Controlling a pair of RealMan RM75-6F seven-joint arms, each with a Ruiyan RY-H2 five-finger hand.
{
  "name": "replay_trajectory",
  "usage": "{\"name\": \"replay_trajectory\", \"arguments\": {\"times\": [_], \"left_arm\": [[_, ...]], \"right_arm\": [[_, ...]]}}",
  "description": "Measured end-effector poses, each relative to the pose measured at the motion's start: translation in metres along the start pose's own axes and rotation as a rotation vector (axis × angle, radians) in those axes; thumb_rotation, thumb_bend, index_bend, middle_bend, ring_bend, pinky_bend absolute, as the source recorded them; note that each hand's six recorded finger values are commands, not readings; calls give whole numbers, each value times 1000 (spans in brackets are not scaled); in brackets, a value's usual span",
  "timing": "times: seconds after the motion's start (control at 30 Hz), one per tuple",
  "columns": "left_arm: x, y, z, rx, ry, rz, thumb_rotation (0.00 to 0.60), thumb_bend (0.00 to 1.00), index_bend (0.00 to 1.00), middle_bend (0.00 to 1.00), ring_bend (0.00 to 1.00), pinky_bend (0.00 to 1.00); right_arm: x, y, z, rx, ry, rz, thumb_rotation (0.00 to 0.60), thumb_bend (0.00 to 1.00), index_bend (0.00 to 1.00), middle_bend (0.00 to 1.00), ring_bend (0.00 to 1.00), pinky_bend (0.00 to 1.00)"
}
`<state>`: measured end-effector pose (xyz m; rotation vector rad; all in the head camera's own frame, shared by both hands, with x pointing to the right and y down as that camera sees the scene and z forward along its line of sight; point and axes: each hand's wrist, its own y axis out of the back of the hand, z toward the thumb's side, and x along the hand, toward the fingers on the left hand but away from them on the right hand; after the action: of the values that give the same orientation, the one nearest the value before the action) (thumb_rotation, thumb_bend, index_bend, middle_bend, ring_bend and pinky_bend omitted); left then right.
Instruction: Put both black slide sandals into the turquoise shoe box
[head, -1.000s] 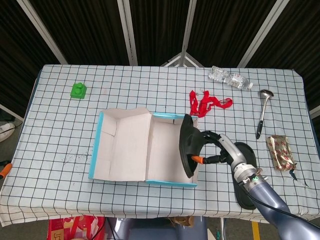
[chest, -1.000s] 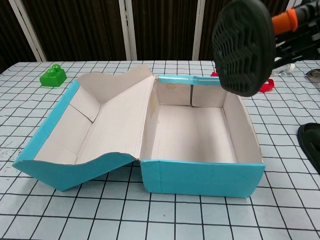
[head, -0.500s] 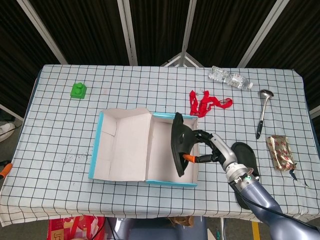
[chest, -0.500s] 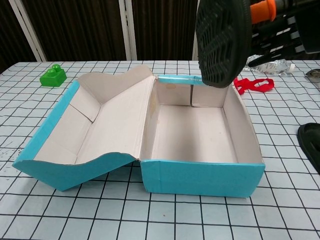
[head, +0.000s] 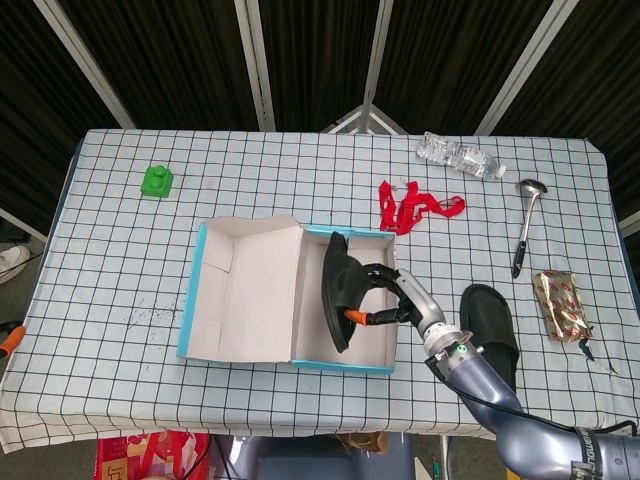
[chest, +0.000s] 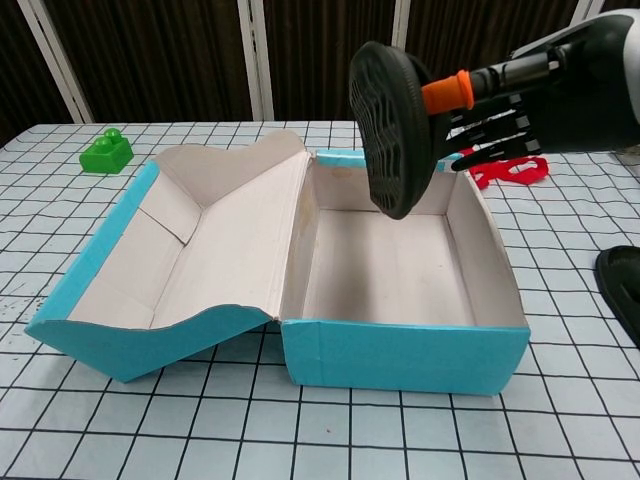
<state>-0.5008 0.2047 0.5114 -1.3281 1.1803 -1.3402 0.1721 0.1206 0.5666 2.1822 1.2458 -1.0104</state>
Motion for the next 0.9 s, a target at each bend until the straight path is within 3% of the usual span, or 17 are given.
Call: {"name": "replay_trajectory", "arguments": {"times": [0.33,0.9], "left_arm": [[2,-1,-2,2,7,-2,600,265,47,0,0,10],[3,-3,-2,2,6,-7,600,265,48,0,0,10]], "right_arm": [[-22,-3,-12,-5,-27,-17,600,805,651,500,295,87],[-26,-18,-18,-3,-33,36,600,805,651,500,295,87]]}}
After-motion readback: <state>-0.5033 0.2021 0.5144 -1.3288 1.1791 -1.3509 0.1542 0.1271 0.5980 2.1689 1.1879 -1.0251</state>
